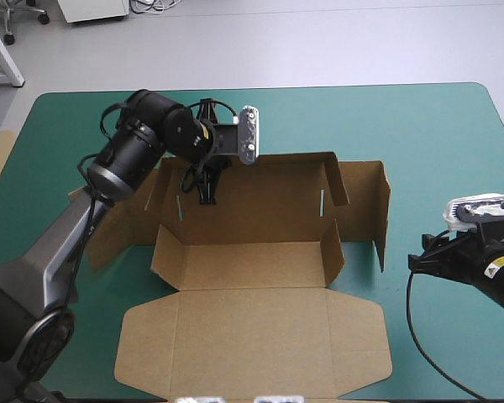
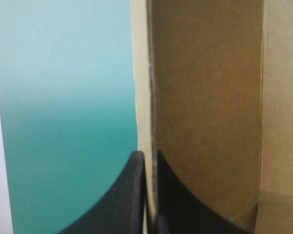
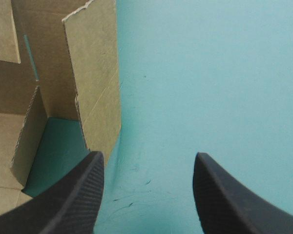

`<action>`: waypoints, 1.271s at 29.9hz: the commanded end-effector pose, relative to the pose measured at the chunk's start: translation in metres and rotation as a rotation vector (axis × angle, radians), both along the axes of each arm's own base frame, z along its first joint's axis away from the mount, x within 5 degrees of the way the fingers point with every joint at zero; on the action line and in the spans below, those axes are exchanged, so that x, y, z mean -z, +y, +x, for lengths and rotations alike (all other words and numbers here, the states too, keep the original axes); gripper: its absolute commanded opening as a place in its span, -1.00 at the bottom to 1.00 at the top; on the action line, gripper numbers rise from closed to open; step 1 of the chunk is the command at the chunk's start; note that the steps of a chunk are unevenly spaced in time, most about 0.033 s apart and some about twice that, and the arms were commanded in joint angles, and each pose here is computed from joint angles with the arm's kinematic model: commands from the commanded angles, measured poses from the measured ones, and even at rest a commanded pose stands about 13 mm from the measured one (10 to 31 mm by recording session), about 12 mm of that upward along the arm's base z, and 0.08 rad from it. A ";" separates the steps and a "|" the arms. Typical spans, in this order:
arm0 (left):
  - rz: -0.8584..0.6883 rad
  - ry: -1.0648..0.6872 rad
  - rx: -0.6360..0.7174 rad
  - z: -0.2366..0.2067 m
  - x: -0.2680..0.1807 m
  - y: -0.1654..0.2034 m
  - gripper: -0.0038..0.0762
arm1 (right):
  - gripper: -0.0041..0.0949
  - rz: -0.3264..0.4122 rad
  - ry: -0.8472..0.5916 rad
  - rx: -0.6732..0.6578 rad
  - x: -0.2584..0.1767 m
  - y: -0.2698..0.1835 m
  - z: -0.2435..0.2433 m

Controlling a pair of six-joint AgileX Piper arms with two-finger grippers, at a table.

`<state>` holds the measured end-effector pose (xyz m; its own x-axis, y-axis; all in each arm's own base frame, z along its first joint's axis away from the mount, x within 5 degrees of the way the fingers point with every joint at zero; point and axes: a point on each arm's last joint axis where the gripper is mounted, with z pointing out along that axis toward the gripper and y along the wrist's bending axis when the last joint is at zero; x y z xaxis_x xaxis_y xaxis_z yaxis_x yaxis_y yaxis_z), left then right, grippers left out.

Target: Fold the box

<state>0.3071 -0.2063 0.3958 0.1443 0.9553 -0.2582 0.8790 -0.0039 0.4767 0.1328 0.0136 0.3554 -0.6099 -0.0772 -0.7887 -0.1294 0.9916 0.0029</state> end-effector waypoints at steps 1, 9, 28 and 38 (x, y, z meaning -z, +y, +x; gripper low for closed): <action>-0.051 -0.113 -0.043 -0.031 -0.023 0.001 -0.93 | 0.11 0.016 -0.113 0.051 -0.027 -0.004 0.000; -0.175 -0.120 -0.120 -0.065 -0.017 0.005 -0.93 | 0.11 0.017 -0.104 0.058 -0.066 -0.004 0.007; -0.177 -0.197 -0.187 -0.111 0.018 -0.009 -0.93 | 0.11 0.004 0.008 -0.030 -0.101 0.007 0.116; -0.086 -0.298 -0.205 -0.103 0.040 -0.002 -0.93 | 0.11 0.248 0.061 -0.094 -0.096 -0.017 0.166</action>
<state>0.2079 -0.2136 0.3551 0.0798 0.9560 -0.2824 0.6839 0.1536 0.7132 0.2965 -0.0024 0.4395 -0.7020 0.0249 -0.7117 -0.1589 0.9687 0.1906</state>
